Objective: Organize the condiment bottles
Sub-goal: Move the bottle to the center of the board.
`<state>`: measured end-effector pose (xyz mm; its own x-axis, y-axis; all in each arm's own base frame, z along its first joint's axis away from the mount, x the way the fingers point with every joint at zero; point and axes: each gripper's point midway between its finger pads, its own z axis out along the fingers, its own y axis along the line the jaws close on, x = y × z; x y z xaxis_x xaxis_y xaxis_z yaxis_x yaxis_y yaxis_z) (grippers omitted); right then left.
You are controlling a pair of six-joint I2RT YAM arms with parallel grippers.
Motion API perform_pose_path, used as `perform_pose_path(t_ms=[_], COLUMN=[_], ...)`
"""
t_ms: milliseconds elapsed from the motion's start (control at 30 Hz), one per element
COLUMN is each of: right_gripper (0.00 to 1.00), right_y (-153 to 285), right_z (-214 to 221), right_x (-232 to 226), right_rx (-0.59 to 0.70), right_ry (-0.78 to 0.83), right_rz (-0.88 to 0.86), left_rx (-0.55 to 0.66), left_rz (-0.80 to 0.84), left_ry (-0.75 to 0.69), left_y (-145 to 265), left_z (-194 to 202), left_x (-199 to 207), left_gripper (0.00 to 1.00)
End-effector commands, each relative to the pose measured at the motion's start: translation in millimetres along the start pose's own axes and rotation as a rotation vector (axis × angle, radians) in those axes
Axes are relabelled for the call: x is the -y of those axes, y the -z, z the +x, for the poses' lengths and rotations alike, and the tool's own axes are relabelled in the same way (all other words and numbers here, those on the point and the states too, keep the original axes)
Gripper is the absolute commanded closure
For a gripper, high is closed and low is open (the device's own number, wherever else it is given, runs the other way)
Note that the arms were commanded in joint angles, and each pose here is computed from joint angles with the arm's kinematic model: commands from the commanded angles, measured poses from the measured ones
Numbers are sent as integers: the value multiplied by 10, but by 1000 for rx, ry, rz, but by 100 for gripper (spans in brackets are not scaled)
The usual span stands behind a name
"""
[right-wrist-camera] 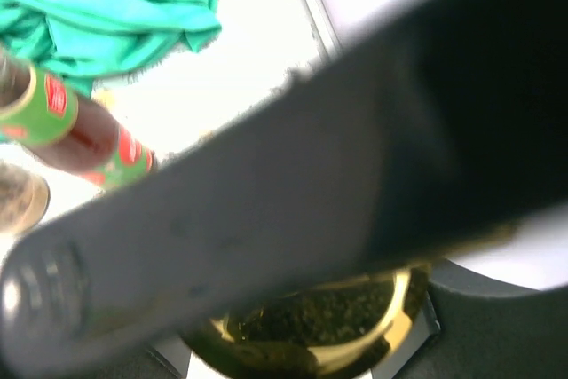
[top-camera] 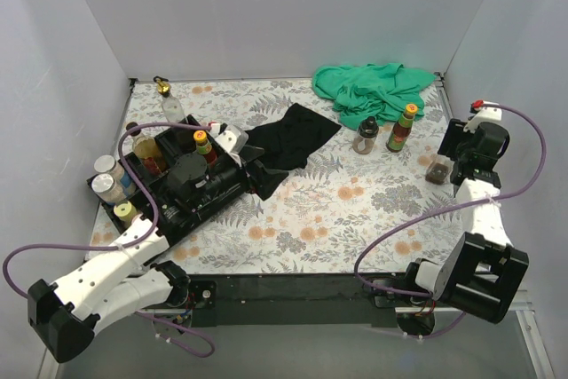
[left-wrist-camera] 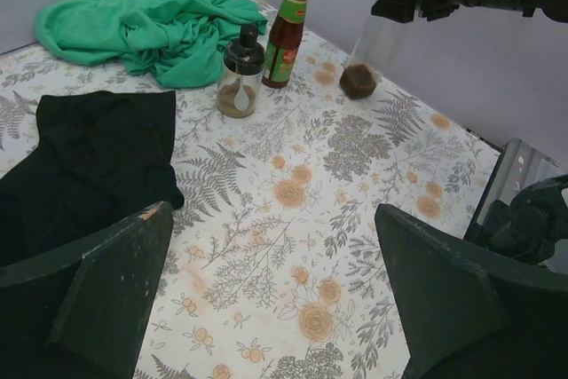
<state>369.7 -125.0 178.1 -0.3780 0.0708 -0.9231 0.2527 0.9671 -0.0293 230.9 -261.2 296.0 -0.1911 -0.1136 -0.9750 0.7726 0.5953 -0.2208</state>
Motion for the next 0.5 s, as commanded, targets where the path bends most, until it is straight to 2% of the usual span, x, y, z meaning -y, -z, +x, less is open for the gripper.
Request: perform_pose_path(t_ms=[0,67,200,267,367,467], right_gripper=[88,88,88,88,89,89], right_y=[340,425,620,670,736,777], right_z=[-289,-194,-303,-136,9,143], right_x=[65,58,35,9,19,-103], right_rx=[113,89,130,37,-32,-43], right_ry=[-33,-47,-74,-71,-62,-58], right_rz=[63,69,72,73,104,60], left_rx=[91,92,98,96,90,84], left_rz=[-26,-37,-47,-75,-87,-95], left_ry=[-35,-32,-16,7,39,59], left_y=[81,104,175,220,308,390], left_z=[-220,-334,-559,-615,-706,-742], left_x=[-16,-5,44,24,55,73], left_gripper=[2,2,2,2,2,2])
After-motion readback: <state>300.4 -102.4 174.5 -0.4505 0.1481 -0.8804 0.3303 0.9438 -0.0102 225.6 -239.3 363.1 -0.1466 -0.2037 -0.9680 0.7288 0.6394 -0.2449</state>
